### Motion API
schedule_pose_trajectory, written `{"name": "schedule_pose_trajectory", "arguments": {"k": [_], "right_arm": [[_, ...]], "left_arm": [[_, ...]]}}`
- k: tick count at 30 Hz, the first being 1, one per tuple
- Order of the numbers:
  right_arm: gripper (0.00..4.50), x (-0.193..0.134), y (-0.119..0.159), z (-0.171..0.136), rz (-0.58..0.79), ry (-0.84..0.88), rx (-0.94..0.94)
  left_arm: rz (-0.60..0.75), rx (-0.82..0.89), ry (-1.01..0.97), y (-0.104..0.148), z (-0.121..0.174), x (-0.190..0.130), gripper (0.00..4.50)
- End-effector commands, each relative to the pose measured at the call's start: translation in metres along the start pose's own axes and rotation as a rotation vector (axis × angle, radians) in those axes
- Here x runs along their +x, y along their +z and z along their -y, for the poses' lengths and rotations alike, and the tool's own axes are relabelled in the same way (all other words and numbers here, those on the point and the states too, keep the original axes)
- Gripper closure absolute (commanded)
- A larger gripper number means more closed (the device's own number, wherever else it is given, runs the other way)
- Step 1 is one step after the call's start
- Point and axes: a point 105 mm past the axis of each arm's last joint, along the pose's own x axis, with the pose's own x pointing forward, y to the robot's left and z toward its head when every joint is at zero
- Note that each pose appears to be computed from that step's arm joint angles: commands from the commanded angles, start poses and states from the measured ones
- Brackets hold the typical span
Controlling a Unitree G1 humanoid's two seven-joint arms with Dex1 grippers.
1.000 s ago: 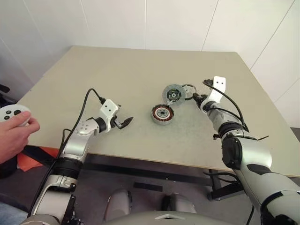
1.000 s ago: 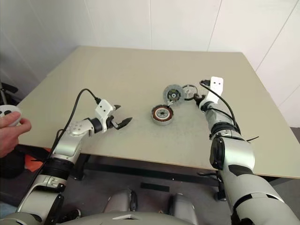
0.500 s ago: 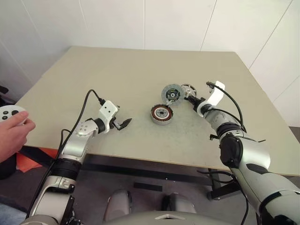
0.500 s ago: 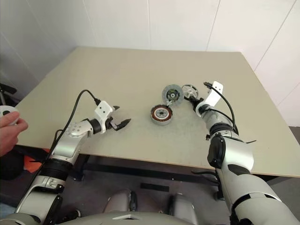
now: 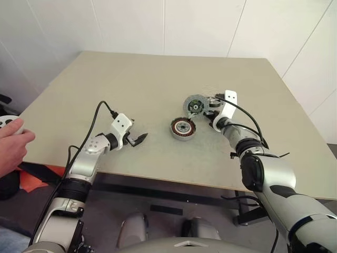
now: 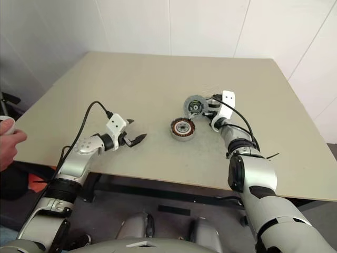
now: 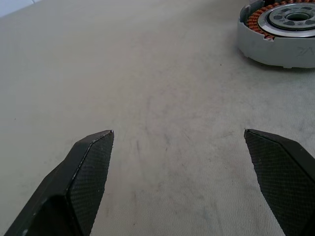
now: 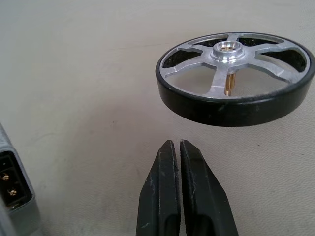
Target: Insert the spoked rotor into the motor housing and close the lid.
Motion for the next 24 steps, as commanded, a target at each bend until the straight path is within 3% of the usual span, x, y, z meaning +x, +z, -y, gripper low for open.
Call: {"name": "schedule_pose_trajectory", "arguments": {"k": [1, 8, 20, 24], "right_arm": [[4.37, 0.000, 0.027, -0.001, 0.080, -0.003, -0.025], [4.37, -0.002, 0.033, 0.007, 0.105, -0.039, 0.074], [4.37, -0.005, 0.031, 0.013, 0.056, -0.053, -0.186], [3.53, -0.005, 0.029, 0.016, 0.043, -0.068, -0.198]], "left_arm": [[0.023, 0.034, 0.012, 0.007, -0.003, -0.001, 0.00], [0.018, 0.047, 0.011, 0.006, -0.003, -0.001, 0.00], [0.013, 0.061, 0.009, 0.004, -0.002, -0.001, 0.00], [0.010, 0.065, 0.008, 0.004, -0.002, -0.001, 0.00]]}}
